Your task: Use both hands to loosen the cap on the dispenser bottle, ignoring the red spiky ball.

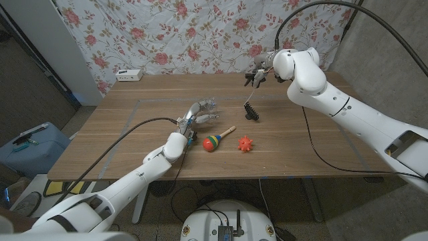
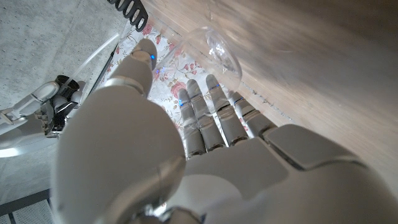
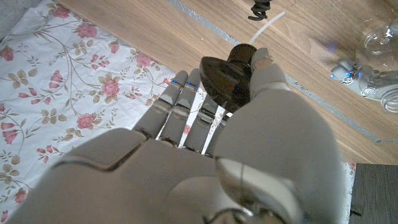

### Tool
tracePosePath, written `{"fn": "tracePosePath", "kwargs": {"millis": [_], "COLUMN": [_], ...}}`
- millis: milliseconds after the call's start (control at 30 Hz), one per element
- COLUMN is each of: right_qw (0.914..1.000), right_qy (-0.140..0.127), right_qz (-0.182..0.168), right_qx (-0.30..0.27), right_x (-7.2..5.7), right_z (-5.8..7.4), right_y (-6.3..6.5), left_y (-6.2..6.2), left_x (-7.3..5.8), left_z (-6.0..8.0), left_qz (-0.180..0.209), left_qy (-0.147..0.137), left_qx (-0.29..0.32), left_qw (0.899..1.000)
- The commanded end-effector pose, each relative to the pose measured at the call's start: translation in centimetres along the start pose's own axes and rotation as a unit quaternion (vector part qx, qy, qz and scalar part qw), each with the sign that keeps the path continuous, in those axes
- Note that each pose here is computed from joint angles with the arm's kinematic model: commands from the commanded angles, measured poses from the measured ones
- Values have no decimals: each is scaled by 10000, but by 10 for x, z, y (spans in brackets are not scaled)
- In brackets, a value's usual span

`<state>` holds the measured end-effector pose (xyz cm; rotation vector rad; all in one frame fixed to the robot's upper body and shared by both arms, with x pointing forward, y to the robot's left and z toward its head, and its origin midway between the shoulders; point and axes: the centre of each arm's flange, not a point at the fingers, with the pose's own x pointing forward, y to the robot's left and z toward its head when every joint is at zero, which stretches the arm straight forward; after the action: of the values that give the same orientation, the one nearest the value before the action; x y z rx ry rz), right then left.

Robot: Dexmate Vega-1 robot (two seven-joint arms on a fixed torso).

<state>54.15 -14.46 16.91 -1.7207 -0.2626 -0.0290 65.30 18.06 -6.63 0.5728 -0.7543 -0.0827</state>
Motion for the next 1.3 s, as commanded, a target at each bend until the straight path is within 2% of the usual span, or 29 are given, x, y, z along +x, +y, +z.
{"fn": "tracePosePath", "kwargs": {"millis": [33,500,767,1300], "right_qw": [10000,10000,9999,9999], "right_qy": [55,74,78,69], "right_qz": [-30,-46,-42,-73], "right_qx": [16,20,49,112], "right_x": [3,7,8,6], "right_z": [-2,-2,-4,-7], "right_y": [1,0,1,4], "left_y": [-5,-10,-12,-14], "left_x": [3,6,6,-1], "left_z": [-7,-12,-13,-12], "left_qz": [85,99,-45,-140], "left_qy": [80,87,143,268], "left_qx": [-204,-456,-543,-525], "left_qw": [9997,9989,9984,9982]}}
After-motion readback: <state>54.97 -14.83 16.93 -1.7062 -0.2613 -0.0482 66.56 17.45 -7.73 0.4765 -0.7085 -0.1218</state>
